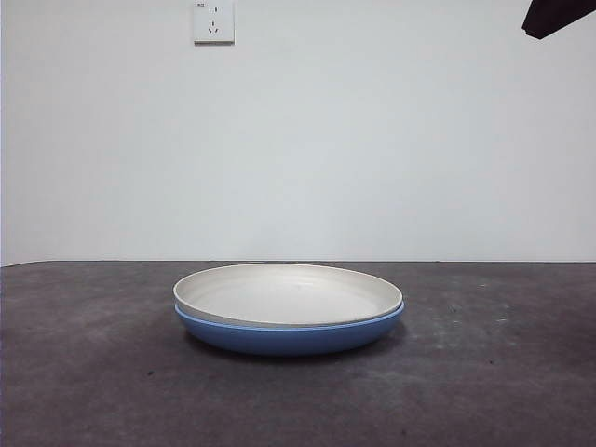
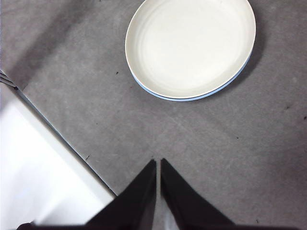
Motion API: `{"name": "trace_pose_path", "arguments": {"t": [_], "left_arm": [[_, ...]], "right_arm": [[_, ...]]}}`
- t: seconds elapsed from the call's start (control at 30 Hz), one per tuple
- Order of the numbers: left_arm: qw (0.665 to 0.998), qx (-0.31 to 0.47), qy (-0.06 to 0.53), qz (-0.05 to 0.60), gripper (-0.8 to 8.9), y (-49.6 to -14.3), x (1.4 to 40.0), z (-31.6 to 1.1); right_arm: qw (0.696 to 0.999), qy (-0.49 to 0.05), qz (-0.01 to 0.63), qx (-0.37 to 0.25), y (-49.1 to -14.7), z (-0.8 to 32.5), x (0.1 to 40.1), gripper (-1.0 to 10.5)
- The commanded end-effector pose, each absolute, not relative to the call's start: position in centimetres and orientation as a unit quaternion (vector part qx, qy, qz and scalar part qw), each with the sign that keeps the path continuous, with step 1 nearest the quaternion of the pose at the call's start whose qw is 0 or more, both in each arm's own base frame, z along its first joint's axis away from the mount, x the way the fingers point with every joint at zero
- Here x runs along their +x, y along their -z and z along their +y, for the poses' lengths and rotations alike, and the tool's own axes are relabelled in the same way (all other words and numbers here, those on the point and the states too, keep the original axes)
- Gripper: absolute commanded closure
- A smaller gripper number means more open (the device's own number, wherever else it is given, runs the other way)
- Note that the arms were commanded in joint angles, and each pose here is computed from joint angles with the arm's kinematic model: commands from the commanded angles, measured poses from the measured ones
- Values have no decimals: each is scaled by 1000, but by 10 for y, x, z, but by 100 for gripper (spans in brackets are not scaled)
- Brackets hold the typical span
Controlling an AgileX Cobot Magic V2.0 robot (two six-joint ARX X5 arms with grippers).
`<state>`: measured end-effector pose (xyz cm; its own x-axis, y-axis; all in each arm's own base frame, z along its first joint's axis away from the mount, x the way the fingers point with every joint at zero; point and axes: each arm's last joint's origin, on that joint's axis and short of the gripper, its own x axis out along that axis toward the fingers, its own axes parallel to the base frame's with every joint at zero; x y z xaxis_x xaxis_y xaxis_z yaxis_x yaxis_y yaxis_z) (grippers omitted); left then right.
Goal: Pick up the white plate, put it on the blue plate, put it on desk
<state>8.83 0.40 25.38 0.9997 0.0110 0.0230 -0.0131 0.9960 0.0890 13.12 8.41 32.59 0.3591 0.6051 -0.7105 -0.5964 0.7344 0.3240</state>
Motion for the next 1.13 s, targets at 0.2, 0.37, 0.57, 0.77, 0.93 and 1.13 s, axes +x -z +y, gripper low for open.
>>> {"name": "trace_pose_path", "arguments": {"t": [0.2, 0.37, 0.57, 0.77, 0.93, 1.13], "left_arm": [[999, 44, -8, 18, 804, -206, 91, 5], [999, 43, -7, 26, 804, -188, 91, 5], [998, 41, -7, 42, 804, -170, 93, 5], [998, 27, -6, 61, 804, -157, 96, 5], [996, 13, -7, 89, 804, -149, 95, 5], [996, 8, -7, 89, 804, -149, 96, 5]], "right_arm": [[827, -371, 422, 1, -331, 86, 132, 938], [827, -371, 422, 2, -331, 86, 132, 939], [827, -371, 422, 2, -331, 86, 132, 939], [827, -371, 422, 2, -331, 86, 132, 939], [827, -371, 422, 2, -331, 86, 132, 939], [827, -371, 422, 2, -331, 86, 132, 939]]}}
